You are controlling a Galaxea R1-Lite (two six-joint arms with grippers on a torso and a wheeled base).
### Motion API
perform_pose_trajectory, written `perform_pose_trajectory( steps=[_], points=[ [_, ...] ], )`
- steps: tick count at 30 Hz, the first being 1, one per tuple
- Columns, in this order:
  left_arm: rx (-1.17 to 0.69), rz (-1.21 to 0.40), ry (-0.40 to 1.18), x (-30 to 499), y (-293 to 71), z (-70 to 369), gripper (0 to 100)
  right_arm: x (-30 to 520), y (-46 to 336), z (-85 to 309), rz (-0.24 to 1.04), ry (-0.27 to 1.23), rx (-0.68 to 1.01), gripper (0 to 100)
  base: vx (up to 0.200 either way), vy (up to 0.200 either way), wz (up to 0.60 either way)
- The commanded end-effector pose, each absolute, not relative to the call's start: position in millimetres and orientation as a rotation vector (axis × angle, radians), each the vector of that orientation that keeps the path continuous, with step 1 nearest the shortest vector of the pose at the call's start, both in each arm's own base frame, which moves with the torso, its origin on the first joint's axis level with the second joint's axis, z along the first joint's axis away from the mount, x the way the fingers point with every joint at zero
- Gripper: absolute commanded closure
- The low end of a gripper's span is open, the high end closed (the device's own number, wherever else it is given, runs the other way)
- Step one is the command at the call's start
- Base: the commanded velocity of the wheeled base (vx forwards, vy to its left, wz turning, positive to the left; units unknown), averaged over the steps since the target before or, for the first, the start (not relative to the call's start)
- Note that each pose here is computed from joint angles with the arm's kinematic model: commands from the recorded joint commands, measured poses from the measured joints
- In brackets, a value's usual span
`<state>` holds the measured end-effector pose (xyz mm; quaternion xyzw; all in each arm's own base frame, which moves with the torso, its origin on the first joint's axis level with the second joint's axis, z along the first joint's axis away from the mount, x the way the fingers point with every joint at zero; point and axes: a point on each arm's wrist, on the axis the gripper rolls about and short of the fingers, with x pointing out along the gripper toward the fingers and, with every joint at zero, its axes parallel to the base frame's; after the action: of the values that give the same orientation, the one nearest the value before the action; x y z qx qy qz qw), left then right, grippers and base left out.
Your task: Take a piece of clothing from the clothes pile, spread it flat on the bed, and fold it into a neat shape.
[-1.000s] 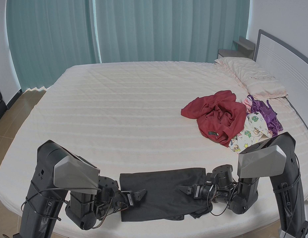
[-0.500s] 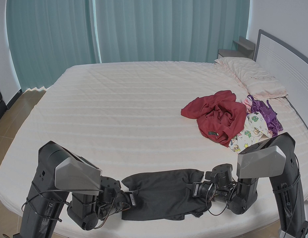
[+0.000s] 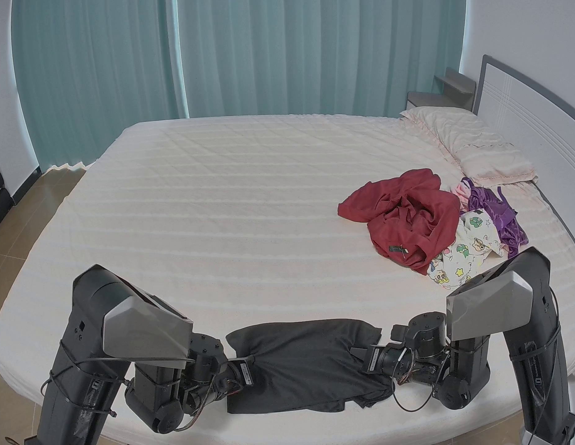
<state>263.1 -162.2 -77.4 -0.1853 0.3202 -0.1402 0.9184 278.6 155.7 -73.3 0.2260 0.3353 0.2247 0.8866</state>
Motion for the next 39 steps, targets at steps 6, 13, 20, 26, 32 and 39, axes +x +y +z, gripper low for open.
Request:
perform_pose_trajectory(
  steps=[6,13,20,26,32,39],
  points=[
    [-0.381,-0.302,0.650,256.4,-162.9,-69.2,100,276.5,153.1,-66.3,0.471,0.688,0.479,100,0.000,-0.200,0.00],
    [-0.392,-0.308,0.638,253.5,-163.1,-60.1,100,276.6,153.2,-65.7,0.472,0.685,0.480,100,0.000,-0.200,0.00],
    [-0.394,-0.308,0.623,251.6,-163.3,-53.0,100,275.6,152.8,-67.5,0.476,0.696,0.479,0,0.000,-0.200,0.00],
    [-0.469,-0.271,0.538,257.6,-157.5,-26.7,100,280.3,129.7,-61.0,0.424,0.675,0.470,0,0.000,-0.200,0.00],
    [-0.649,-0.448,0.469,240.7,-177.6,28.6,100,296.3,114.0,-41.8,0.374,0.595,0.560,0,0.000,-0.200,0.00],
    [-0.673,-0.595,0.434,224.8,-195.9,54.0,100,300.6,114.9,-37.7,0.365,0.571,0.585,0,0.000,0.000,0.00]
  ],
)
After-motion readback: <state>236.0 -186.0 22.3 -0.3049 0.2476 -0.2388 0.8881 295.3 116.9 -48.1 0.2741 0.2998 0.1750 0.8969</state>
